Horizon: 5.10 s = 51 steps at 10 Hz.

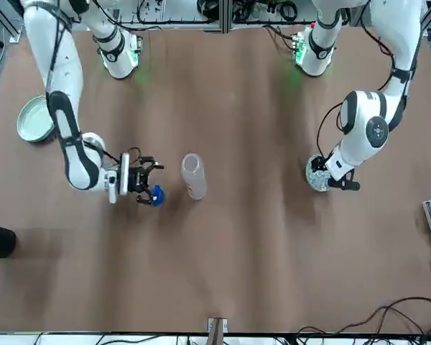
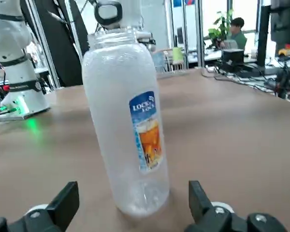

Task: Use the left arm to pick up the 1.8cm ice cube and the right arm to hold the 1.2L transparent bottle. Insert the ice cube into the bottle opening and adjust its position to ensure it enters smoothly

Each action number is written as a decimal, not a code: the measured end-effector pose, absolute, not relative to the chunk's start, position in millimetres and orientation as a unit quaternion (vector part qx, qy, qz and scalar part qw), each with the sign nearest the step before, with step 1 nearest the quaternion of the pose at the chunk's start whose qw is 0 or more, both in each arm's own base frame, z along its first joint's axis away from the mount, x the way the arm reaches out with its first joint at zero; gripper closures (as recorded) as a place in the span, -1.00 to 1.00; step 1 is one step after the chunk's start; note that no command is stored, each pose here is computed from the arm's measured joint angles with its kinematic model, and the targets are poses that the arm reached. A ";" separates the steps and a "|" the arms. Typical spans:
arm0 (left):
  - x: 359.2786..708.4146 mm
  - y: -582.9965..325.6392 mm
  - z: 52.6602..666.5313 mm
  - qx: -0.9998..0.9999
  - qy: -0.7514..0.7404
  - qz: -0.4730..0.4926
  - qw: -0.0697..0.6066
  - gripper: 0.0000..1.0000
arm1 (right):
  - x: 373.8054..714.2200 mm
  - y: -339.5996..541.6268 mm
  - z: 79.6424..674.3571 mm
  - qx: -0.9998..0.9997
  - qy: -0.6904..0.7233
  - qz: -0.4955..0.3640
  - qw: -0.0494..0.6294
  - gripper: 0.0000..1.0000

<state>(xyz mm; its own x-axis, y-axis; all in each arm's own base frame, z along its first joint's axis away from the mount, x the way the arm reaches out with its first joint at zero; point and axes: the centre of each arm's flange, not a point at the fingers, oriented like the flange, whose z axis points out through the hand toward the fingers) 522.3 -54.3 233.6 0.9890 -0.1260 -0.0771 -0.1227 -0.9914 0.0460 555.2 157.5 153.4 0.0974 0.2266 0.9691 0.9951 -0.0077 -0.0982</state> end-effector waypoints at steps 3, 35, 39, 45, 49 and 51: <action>523.0 -55.1 226.7 0.997 -0.063 -0.038 0.021 -0.98 | 551.8 177.2 149.7 -0.559 -0.530 -0.431 0.471 -1.00; 526.8 -58.0 221.1 0.997 -0.067 -0.030 0.021 0.49 | 534.0 258.0 90.7 -0.504 -0.495 -0.499 0.502 -1.00; 529.1 -57.6 240.7 0.997 -0.068 -0.020 0.019 0.49 | 534.2 258.0 90.8 -0.504 -0.494 -0.499 0.502 -1.00; 536.2 -57.4 271.1 0.997 -0.068 -0.016 0.016 0.49 | 536.1 258.2 92.0 -0.503 -0.495 -0.501 0.501 -1.00; 547.4 -58.1 301.4 0.998 -0.069 -0.006 0.015 0.49 | 536.4 257.6 91.9 -0.504 -0.494 -0.501 0.500 -1.00; 550.0 -58.2 313.6 0.998 -0.069 0.000 0.014 0.49 | 536.5 257.5 91.9 -0.504 -0.494 -0.502 0.500 -1.00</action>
